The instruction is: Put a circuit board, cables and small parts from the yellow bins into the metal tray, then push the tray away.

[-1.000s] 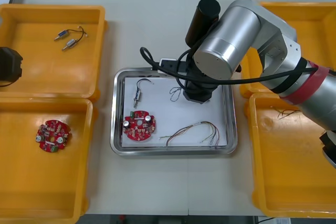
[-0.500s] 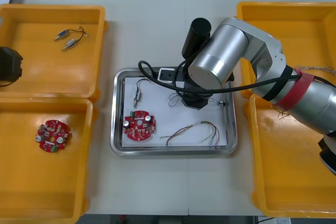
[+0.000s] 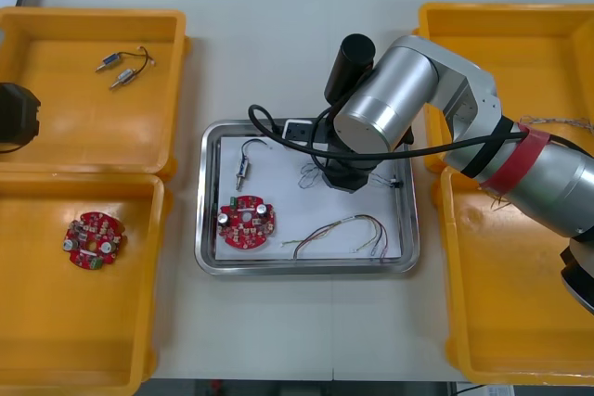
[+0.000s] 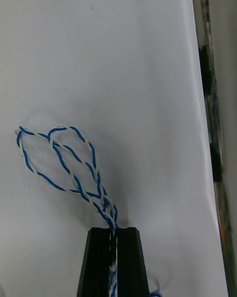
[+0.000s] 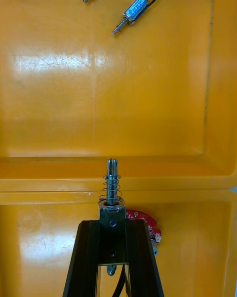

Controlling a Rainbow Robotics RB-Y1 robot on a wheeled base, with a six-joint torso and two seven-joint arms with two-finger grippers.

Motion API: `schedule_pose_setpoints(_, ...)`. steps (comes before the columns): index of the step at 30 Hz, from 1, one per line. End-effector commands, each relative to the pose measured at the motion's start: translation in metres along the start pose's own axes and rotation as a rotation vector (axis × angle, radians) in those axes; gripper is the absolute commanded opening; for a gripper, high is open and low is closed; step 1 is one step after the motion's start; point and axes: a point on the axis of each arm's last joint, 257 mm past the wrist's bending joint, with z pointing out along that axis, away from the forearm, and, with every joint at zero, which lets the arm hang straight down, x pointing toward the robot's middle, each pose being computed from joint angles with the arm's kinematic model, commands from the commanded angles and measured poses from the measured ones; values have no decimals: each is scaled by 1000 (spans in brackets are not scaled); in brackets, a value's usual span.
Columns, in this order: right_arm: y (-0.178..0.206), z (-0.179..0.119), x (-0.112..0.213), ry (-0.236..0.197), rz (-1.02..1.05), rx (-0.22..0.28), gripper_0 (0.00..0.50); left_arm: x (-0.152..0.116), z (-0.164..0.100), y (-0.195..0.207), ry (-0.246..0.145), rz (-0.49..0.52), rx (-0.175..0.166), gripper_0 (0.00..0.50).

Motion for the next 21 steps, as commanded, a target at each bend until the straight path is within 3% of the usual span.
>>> schedule_pose_setpoints(1,6,-3,-16,-34,-52,-3,403,1,-10,6,-10,138,-36,0)
schedule_pose_setpoints(2,5,-4,-17,-37,-50,-5,500,1,-10,6,-9,140,-35,0)
schedule_pose_setpoints(7,0,-14,-20,-56,-29,-15,500,1,-10,6,-10,136,-34,0)
schedule_pose_setpoints(21,-12,-71,-16,-42,-14,-16,500,2,-10,2,-8,111,-22,0)
